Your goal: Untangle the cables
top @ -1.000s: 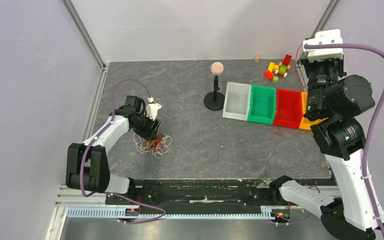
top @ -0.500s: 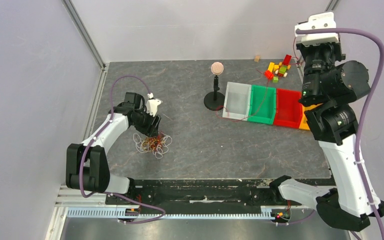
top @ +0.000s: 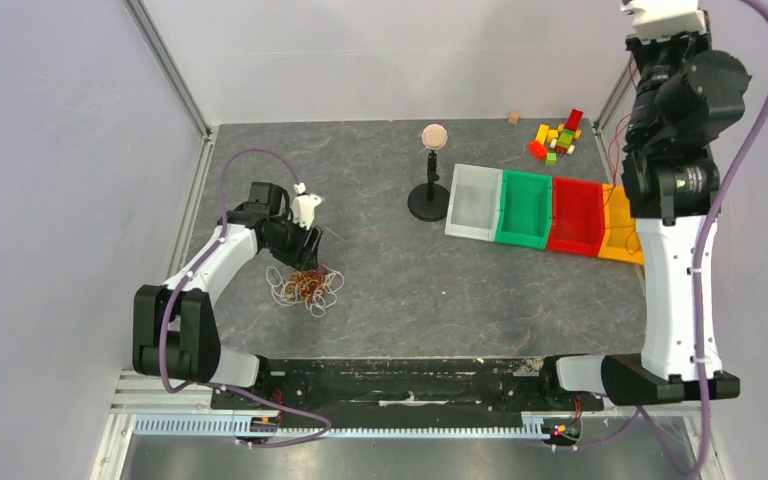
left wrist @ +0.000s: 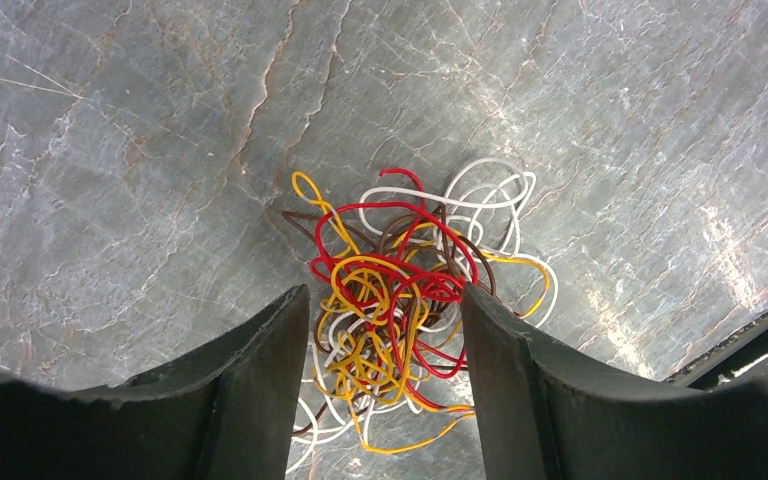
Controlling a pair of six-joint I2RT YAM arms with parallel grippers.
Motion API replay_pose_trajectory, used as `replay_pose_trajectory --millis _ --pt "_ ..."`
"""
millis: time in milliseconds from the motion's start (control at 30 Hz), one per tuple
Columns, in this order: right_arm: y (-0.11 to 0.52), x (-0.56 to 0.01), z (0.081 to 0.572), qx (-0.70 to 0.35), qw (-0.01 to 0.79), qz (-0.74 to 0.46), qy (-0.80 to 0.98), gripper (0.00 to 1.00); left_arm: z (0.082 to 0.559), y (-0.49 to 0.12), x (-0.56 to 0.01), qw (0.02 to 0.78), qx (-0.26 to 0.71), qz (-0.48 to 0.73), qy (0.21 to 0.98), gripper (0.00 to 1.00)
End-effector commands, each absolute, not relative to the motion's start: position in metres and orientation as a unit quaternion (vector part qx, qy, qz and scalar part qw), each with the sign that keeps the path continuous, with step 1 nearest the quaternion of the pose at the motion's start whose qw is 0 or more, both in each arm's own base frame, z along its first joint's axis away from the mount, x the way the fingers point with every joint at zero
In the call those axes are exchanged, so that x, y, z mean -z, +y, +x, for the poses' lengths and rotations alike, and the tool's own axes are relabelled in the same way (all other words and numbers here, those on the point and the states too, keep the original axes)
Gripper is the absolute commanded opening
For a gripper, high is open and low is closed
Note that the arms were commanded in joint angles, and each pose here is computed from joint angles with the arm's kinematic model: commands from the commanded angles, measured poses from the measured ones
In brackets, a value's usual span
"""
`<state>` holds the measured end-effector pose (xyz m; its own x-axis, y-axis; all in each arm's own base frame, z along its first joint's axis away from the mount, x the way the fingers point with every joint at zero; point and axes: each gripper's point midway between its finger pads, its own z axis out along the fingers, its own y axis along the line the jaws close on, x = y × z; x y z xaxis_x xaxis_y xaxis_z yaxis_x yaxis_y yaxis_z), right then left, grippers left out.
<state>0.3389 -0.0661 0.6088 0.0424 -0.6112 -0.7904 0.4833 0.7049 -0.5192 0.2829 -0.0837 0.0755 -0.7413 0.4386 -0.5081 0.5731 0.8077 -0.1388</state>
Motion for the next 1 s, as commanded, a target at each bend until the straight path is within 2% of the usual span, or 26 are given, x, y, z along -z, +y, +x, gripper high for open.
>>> replay_pose_trajectory --millis 0,267,433,700,967 --pt "-0.085 -0.588 0.359 0.301 0.729 -0.054 0.613 0.0 0.298 -0.093 -0.091 0.262 0.163 0.263 0.914 0.64" --pt "-0.129 -0.602 0.362 0.273 0.746 -0.03 0.607 0.0 0.296 -0.091 -0.089 0.261 0.158 0.267 0.914 0.65" --pt "-0.128 -0.632 0.362 0.262 0.774 -0.03 0.576 0.0 0.299 -0.091 -0.088 0.261 0.158 0.263 0.915 0.65" --pt "-0.112 -0.644 0.361 0.2 0.815 -0.027 0.543 0.0 0.3 -0.091 -0.081 0.255 0.159 0.257 0.918 0.65" --pt "-0.129 -0.639 0.384 0.215 0.815 -0.014 0.539 0.0 0.298 -0.091 -0.079 0.255 0.159 0.255 0.919 0.65"
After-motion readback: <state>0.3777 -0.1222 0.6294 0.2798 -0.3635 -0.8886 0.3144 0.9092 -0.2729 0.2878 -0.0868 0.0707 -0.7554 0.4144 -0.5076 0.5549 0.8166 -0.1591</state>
